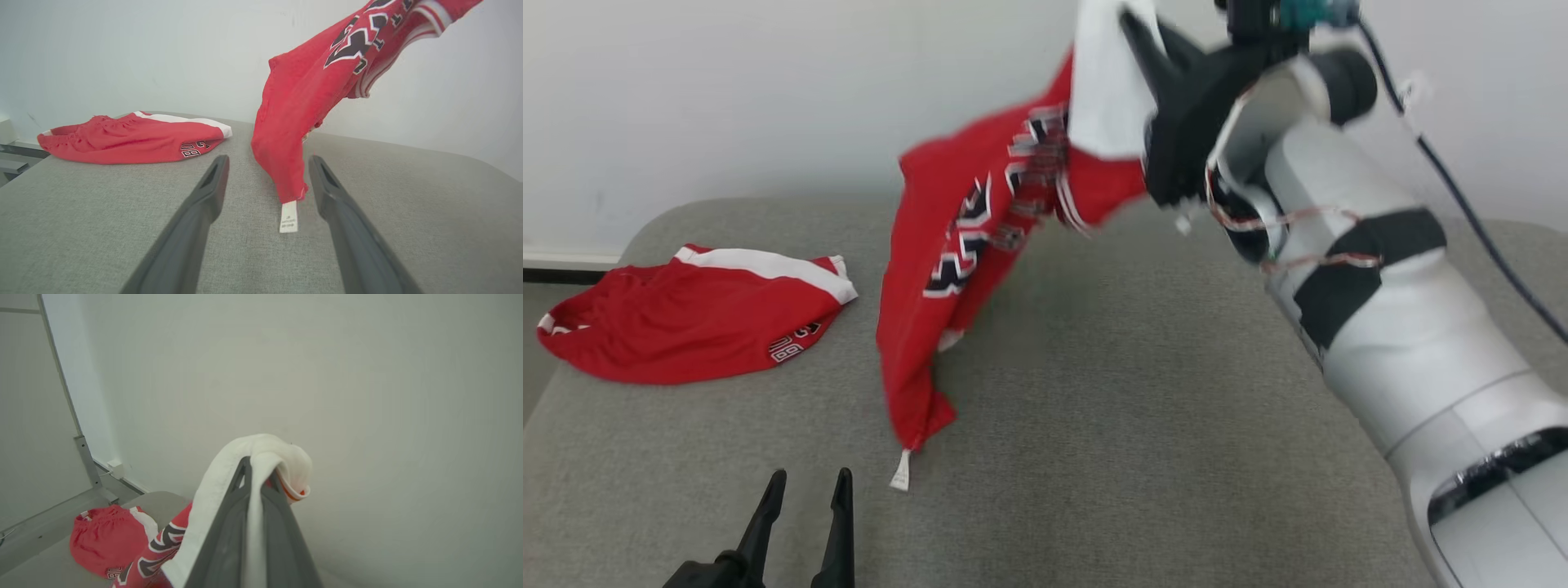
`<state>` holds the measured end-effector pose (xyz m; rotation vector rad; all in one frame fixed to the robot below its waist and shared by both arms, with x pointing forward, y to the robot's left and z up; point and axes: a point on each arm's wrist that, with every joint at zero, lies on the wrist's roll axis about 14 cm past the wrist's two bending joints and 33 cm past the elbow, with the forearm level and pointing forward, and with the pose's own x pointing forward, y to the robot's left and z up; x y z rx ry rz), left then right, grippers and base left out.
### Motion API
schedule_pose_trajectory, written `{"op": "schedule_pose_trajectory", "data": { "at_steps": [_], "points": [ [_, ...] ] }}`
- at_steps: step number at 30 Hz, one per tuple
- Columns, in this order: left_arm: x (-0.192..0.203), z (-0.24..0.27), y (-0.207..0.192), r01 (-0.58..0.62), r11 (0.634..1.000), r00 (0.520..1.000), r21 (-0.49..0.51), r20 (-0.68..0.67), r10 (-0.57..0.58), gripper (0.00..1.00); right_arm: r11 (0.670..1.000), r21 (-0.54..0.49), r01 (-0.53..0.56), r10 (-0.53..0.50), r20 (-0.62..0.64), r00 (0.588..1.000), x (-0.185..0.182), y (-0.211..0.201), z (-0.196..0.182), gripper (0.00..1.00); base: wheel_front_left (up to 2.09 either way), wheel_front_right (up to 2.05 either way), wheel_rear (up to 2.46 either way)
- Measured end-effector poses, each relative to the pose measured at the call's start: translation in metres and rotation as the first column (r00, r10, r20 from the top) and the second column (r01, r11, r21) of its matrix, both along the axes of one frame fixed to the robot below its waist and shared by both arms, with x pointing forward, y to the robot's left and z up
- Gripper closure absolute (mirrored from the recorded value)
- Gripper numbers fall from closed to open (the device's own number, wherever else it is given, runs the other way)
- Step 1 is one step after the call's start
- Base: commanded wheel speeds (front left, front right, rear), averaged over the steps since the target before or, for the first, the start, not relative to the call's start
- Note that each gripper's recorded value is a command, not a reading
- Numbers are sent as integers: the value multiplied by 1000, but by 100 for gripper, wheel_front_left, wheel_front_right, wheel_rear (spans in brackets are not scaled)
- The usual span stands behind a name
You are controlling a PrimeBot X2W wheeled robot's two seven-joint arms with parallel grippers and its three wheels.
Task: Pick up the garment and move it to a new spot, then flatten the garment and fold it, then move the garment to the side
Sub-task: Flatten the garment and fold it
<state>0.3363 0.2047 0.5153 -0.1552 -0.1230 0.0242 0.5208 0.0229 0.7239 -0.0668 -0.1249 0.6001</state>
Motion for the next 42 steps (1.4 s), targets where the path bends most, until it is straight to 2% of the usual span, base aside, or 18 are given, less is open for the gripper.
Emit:
{"op": "schedule_pose_trajectory", "data": {
  "at_steps": [3, 6, 8, 9, 10, 11, 14, 15, 16, 17, 23, 25, 29, 36, 39, 42],
  "points": [
    [4, 0, -5, 17, 1000, 1000, -1, -1, -17, 0, 992, -81, 100, -110, -130, 985, 9, -46, -61, 100, 0, 0, 0],
    [9, -1, -12, 40, 999, 999, -3, -3, -40, 0, 963, -177, 205, -244, -234, 941, 10, -104, -119, 100, 0, 0, 0],
    [12, -1, -18, 57, 998, 998, -3, -4, -57, 0, 936, -236, 262, -325, -288, 901, 4, -141, -153, 100, 0, 0, 0],
    [12, -1, -18, 57, 998, 998, -3, -4, -57, 0, 936, -236, 262, -325, -288, 901, 4, -141, -153, 100, 0, 0, 0],
    [15, -1, -22, 72, 997, 997, -4, -4, -72, 0, 904, -302, 303, -400, -341, 851, -7, -175, -187, 100, 0, 0, 0],
    [15, -1, -22, 72, 997, 997, -4, -4, -72, 0, 904, -302, 303, -400, -341, 851, -7, -175, -187, 100, 0, 0, 0],
    [18, -1, -28, 89, 996, 996, -4, -3, -89, 0, 860, -385, 336, -483, -398, 780, -28, -217, -227, 100, 0, 0, 0],
    [18, -1, -30, 95, 995, 995, -4, -3, -95, 0, 848, -400, 348, -507, -417, 755, -35, -229, -237, 90, 0, 0, 0],
    [19, -1, -32, 101, 995, 995, -4, -5, -101, 0, 837, -415, 356, -527, -435, 730, -42, -240, -247, 58, 0, 0, 0],
    [20, -2, -33, 104, 995, 995, -4, -5, -104, 0, 826, -435, 358, -544, -453, 706, -49, -249, -257, 0, 0, 0, 0],
    [33, 1, -39, 129, 992, 992, 12, -2, -129, 0, 773, -534, 341, -624, -546, 559, -87, -289, -302, 0, 0, 0, 0],
    [38, 0, -41, 137, 990, 991, 15, -3, -137, 0, 767, -549, 334, -634, -562, 532, -90, -293, -308, 0, 0, 0, 0],
    [47, 1, -43, 145, 989, 989, 18, -1, -145, 0, 778, -507, 371, -620, -526, 582, -63, -285, -284, 0, 0, 0, 0],
    [54, -3, -43, 147, 989, 989, 12, -11, -146, 0, 838, -399, 373, -537, -481, 693, -5, -234, -238, 0, 0, 0, 0],
    [53, -4, -41, 139, 990, 990, 11, -15, -138, 0, 867, -376, 326, -488, -511, 707, 8, -203, -237, 0, 0, 0, 0],
    [50, -6, -35, 117, 993, 993, 6, -22, -117, 0, 886, -366, 285, -453, -557, 696, 15, -180, -245, 0, 0, 0, 0]
  ]
}}
